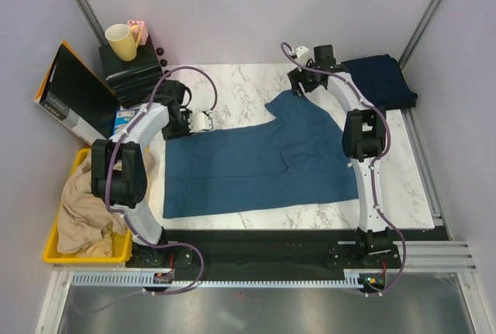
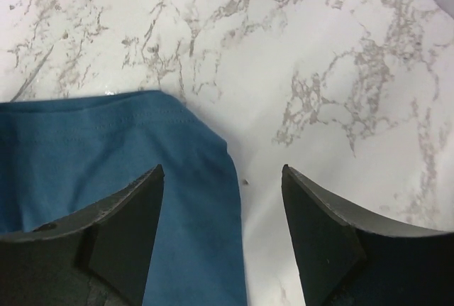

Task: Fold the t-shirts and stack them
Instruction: Fold the tshirt

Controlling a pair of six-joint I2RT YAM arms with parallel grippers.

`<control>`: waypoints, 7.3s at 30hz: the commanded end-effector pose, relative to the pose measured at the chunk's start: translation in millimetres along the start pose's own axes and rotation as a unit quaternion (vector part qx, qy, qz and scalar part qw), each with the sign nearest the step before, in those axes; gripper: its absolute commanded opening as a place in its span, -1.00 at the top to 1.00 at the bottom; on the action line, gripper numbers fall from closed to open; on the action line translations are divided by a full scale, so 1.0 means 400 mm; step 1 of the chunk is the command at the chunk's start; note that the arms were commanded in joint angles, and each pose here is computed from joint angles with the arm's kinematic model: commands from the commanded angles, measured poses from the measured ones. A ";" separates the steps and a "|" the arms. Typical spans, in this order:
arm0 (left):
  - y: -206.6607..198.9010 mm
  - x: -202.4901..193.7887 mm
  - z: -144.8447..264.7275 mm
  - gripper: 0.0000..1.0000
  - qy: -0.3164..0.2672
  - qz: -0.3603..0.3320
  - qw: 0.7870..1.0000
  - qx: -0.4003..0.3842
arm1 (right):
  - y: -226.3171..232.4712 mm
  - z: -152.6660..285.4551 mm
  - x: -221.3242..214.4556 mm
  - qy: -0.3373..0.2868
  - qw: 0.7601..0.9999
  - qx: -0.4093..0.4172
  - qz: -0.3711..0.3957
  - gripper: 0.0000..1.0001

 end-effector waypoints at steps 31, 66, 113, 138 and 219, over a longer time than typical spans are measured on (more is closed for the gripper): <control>0.045 -0.028 -0.172 0.03 -0.035 0.012 0.993 -0.114 | 0.073 0.031 0.052 -0.007 0.998 -0.034 0.061 1.00; 0.109 -0.027 -0.128 0.97 -0.042 0.059 0.995 -0.070 | 0.072 0.193 0.200 -0.033 0.985 -0.103 0.133 1.00; -0.229 -0.108 0.076 0.97 -0.011 -0.015 0.999 -0.051 | 0.359 0.715 -0.271 0.201 0.939 0.099 0.262 1.00; -0.296 -0.116 0.026 -0.82 0.035 -0.060 0.993 -0.099 | 0.466 0.694 -0.407 0.274 0.891 0.199 0.302 -0.54; 0.129 0.127 -0.211 0.92 0.059 0.019 0.996 0.061 | -0.100 0.147 -0.229 0.197 0.945 -0.145 0.217 0.53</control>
Point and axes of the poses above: each gripper's point midway between its finger pads, its own z axis back along the fingers, its own y axis along the line the jaws close on, x = y × z, the point moved 2 cm from there along z, back along the fingers, and after that the axes turned 1 degree about -z, right-handed, at the moved point
